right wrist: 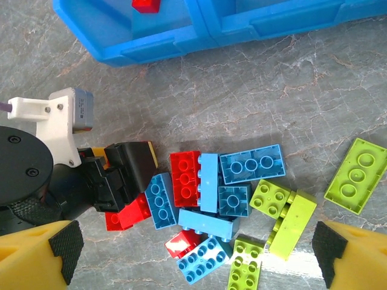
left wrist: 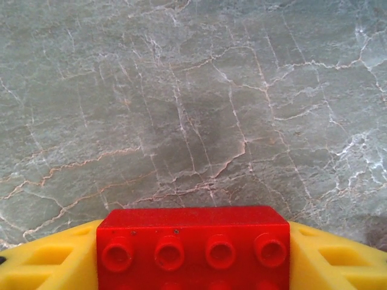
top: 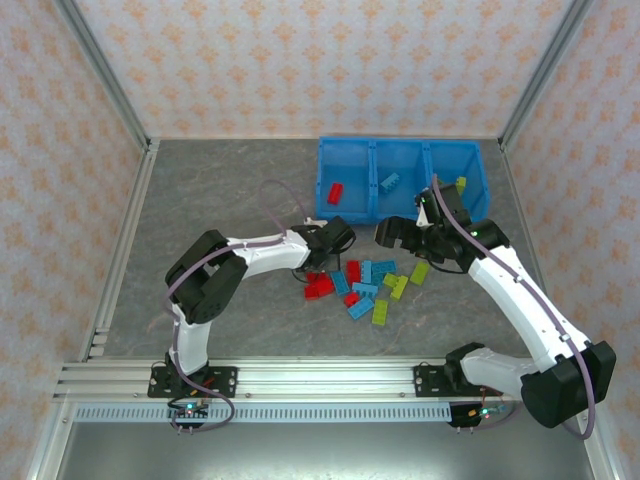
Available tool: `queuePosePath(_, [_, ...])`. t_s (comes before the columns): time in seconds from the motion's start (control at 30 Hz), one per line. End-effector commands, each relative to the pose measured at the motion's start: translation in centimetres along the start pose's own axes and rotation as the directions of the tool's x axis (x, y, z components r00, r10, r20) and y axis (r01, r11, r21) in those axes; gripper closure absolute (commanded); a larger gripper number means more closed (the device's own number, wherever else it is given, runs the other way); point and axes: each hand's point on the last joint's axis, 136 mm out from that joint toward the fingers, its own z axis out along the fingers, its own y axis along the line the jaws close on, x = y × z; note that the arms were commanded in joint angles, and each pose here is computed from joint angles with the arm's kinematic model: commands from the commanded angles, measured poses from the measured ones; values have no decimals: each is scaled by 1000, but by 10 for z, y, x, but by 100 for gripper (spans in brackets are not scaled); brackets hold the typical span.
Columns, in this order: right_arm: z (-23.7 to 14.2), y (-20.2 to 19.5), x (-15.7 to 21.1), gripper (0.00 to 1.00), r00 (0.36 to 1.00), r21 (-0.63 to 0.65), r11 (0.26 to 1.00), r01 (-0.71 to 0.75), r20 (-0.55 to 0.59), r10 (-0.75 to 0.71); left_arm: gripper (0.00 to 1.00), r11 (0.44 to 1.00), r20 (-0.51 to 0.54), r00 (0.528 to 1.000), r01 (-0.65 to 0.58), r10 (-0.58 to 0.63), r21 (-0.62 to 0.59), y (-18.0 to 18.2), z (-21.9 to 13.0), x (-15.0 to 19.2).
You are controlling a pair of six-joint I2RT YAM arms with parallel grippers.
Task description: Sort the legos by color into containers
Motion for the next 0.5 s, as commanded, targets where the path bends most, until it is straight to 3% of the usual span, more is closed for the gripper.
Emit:
queuePosePath(0.0, [-3, -1, -1, 1, 1000, 6, 1000, 2, 18, -2, 45, 1000, 28, 1000, 9, -9, -25, 12, 0, -2])
queuePosePath(0.13, [-5, 0, -3, 1, 1000, 3, 1000, 0, 28, 0, 48, 1000, 106, 994, 5, -8, 30, 9, -41, -26])
queuePosePath(0.33, [-13, -3, -12, 1, 996, 22, 1000, -13, 87, 11, 48, 984, 282, 959, -81, 33, 159, -25, -115, -86])
queuePosePath(0.47, [-18, -5, -14, 1, 992, 26, 999, -24, 121, 21, 48, 986, 357, 933, -100, 47, 130, -41, -125, -138])
